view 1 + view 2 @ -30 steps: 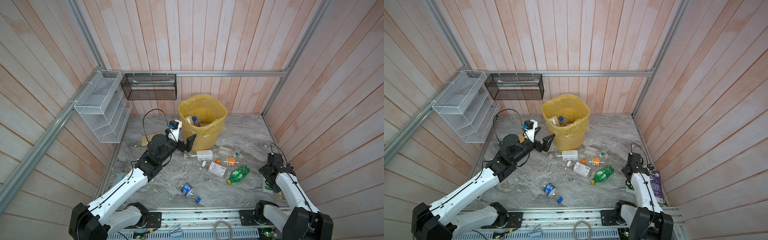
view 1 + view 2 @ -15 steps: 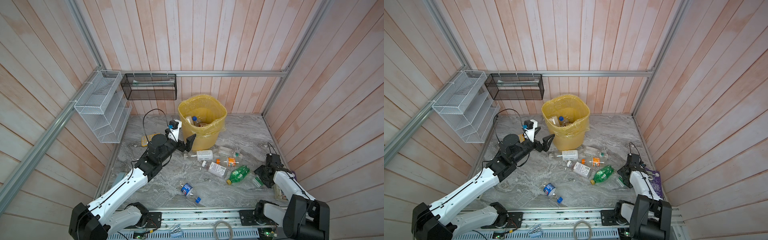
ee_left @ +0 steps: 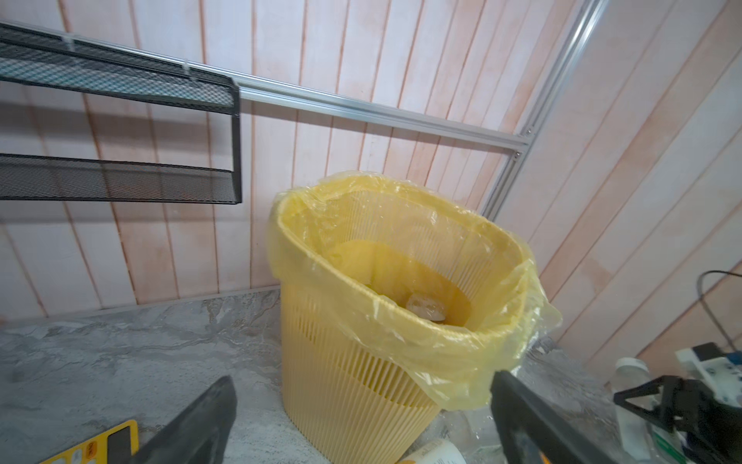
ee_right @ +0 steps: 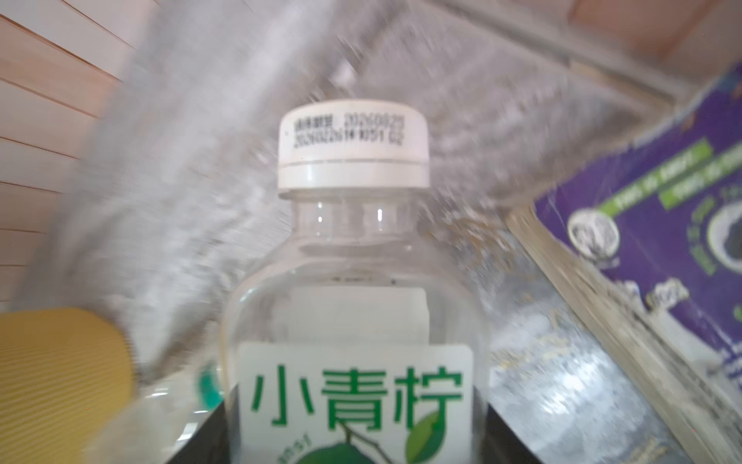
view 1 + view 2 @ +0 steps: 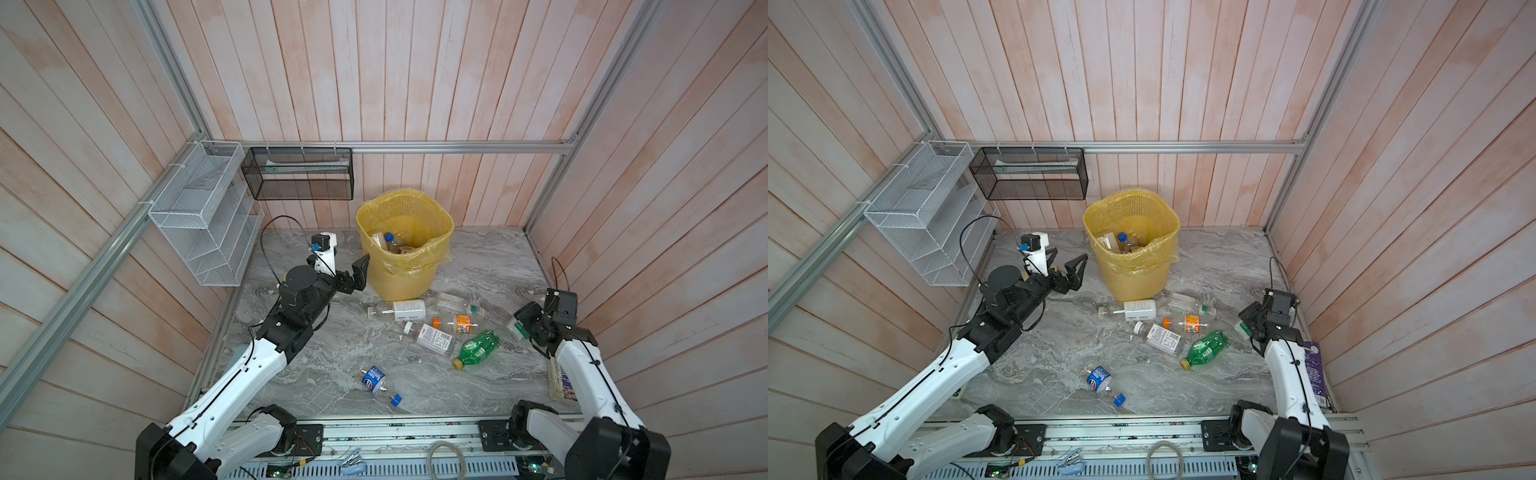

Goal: Throw the plastic bottles in the bin
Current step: Pick up the plastic bottle from the bottom-right of the table, then throw the plastic bottle into the trash bin.

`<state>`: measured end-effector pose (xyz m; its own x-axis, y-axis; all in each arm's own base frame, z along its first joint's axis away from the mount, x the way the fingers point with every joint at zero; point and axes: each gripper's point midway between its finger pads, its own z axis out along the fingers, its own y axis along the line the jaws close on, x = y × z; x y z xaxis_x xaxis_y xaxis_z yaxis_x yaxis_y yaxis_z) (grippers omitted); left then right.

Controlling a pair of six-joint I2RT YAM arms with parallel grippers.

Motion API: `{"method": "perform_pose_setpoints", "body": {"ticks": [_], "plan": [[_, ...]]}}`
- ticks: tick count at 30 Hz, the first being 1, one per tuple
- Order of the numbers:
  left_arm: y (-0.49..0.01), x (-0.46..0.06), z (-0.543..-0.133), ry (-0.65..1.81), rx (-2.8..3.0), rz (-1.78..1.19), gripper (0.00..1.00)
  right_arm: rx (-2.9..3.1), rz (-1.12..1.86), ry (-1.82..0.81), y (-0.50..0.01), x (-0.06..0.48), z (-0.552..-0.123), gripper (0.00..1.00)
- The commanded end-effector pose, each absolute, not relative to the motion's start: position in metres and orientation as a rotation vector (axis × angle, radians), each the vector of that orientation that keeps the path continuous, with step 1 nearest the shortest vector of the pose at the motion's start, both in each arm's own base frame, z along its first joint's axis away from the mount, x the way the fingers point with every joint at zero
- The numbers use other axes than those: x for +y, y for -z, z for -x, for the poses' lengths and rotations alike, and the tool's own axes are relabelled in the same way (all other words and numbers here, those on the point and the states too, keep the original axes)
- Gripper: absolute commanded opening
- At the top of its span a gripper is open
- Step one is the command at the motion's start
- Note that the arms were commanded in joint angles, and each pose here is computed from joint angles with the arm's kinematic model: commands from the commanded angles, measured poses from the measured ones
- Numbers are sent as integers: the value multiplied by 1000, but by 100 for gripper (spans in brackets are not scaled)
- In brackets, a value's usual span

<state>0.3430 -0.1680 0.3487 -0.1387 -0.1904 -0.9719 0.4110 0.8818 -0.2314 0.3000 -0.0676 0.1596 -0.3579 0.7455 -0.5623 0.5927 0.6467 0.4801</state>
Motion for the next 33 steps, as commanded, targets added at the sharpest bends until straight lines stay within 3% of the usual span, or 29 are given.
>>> {"method": "perform_pose_setpoints", "body": {"ticks": [1,6,10,14,17,19,21,24,28,33], "plan": [[-346,-147,-343,554,1632,-48,100,1822,-891,-407,-257,-58,-322,38],[-338,-131,-344,526,1660,26,100,1521,-705,-638,-374,-38,-338,38],[-329,-121,-341,529,1678,90,100,1452,-490,-808,-446,14,-365,37],[-320,-116,-337,534,1701,136,100,1496,-252,-972,-475,113,-402,37],[-314,-115,-336,549,1716,162,100,1623,-82,-1057,-455,197,-431,38],[-313,-115,-335,556,1726,173,100,1734,-21,-999,-433,229,-450,45],[-315,-114,-333,556,1733,173,100,1783,-26,-940,-420,232,-461,65],[-319,-113,-330,549,1741,169,100,1718,-43,-867,-440,216,-453,87],[-324,-115,-328,543,1749,147,100,1671,-28,-760,-465,194,-432,99],[-329,-130,-323,519,1747,111,100,1658,3,-786,-478,196,-423,100]]}}
